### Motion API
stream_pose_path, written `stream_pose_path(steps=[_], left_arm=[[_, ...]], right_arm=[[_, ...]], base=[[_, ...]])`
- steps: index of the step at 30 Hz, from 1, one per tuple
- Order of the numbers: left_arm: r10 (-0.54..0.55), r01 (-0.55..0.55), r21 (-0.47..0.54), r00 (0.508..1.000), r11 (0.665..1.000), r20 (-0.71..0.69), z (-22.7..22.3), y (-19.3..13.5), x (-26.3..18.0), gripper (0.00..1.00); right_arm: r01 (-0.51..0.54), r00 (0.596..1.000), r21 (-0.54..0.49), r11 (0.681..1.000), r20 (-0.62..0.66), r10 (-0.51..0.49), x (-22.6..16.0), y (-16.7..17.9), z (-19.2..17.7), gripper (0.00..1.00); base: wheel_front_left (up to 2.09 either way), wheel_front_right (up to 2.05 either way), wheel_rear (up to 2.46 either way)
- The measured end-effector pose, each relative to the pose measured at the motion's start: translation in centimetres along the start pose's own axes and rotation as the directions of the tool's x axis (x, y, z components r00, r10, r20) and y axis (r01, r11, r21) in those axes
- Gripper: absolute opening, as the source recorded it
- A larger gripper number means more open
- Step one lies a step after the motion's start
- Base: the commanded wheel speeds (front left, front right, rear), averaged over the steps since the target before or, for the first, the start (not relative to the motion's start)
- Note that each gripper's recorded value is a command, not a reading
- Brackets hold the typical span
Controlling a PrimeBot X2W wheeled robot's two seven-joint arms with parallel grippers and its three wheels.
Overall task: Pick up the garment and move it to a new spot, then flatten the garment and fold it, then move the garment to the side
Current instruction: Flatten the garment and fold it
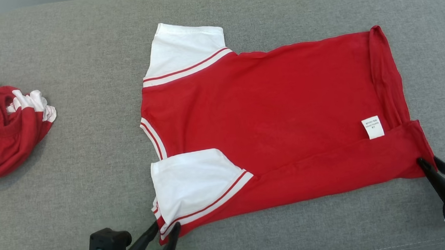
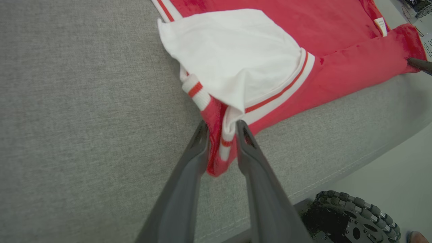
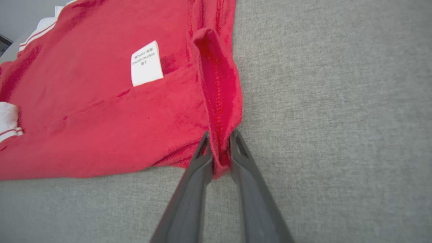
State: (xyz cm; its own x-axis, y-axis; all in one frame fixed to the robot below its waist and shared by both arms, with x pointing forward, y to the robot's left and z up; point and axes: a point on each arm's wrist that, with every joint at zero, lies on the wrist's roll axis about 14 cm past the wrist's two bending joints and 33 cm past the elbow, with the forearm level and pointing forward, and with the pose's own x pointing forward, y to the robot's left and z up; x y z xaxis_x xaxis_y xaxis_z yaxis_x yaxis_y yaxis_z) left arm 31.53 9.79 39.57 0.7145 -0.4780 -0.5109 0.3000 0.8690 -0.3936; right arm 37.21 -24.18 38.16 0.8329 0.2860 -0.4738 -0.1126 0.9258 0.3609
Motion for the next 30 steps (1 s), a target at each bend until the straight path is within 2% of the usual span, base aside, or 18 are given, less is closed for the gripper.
stream_pose_path(steps=[7, 12, 15, 19, 25, 30], left_arm=[[0.011, -0.013, 0.037, 0.998, 0.999, 0.062, 2.9, 0.4, 0.2, 1.00], [0.014, -0.048, 0.159, 0.979, 0.986, 0.205, 9.8, 2.1, 0.8, 1.00], [-0.008, -0.056, 0.240, 0.967, 0.969, 0.257, 14.2, 3.0, 1.9, 1.00], [-0.028, -0.063, 0.297, 0.955, 0.953, 0.294, 19.8, 4.1, 3.7, 1.00], [-0.038, -0.041, 0.339, 0.974, 0.940, 0.224, 24.9, 5.5, 9.1, 1.00], [0.001, -0.046, 0.347, 0.992, 0.937, 0.129, 26.2, 7.4, 14.2, 1.00]], right_arm=[[-0.014, 0.991, -0.065, 0.998, 0.134, 0.022, 0.6, 0.2, 4.8, 1.00], [-0.040, 0.962, -0.122, 0.992, 0.263, 0.072, 1.5, 1.9, 8.4, 1.00], [-0.080, 0.955, -0.156, 0.984, 0.270, 0.120, 2.3, 3.6, 8.1, 1.00], [-0.116, 0.943, -0.199, 0.973, 0.287, 0.171, 3.8, 5.1, 8.8, 1.00], [-0.138, 0.931, -0.230, 0.963, 0.302, 0.205, 6.3, 5.7, 9.3, 1.00], [-0.120, 0.934, -0.218, 0.969, 0.306, 0.184, 8.0, 4.9, 9.0, 1.00]], base=[[0.00, 0.00, 0.00], [0.00, 0.00, 0.00], [0.00, 0.00, 0.00], [0.00, 0.00, 0.00], [0.00, 0.00, 0.00], [0.00, 0.00, 0.00]])
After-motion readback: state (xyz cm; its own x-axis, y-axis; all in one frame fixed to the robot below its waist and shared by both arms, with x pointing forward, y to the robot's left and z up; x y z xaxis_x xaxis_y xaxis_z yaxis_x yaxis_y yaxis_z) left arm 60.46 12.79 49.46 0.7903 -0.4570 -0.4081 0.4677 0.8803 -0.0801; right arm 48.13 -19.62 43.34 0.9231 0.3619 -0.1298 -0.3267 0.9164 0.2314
